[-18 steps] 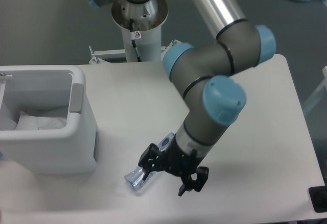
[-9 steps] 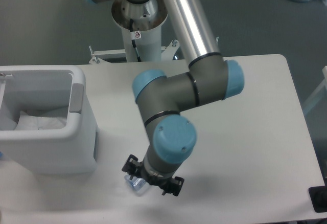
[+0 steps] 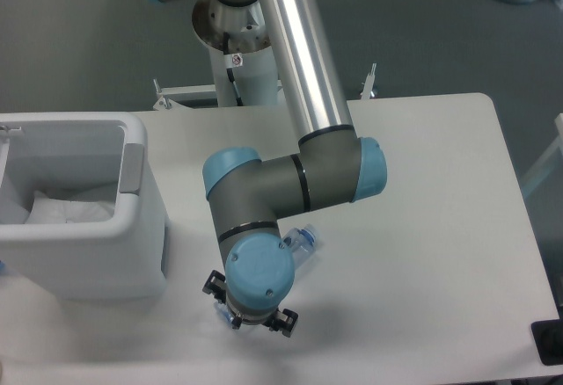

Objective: Place the trash in the trash can
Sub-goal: 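Rotate the gripper and align it with the bottle's cap end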

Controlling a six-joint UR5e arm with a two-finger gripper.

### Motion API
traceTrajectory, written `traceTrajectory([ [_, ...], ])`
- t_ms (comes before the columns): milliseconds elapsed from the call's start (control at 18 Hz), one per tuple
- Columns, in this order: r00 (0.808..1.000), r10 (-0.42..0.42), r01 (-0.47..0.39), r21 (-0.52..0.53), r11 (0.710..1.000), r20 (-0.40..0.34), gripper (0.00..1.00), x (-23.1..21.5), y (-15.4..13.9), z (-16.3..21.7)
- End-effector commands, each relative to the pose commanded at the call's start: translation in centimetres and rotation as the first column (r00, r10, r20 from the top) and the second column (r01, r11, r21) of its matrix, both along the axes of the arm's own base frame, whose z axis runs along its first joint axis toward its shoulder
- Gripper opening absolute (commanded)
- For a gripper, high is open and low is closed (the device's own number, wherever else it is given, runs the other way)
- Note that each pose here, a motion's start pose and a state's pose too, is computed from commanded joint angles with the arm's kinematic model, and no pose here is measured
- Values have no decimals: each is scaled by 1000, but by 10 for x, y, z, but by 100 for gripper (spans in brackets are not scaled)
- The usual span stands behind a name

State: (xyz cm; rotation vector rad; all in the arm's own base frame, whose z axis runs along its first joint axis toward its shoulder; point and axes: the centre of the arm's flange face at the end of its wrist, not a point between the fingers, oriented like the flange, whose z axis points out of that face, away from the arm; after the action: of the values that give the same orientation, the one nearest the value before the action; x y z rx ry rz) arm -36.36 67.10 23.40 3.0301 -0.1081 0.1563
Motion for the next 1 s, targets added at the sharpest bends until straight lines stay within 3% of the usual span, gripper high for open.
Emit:
traceTrajectory([
  [1000, 999, -23, 25, -72, 997, 32, 95, 18, -1, -44],
])
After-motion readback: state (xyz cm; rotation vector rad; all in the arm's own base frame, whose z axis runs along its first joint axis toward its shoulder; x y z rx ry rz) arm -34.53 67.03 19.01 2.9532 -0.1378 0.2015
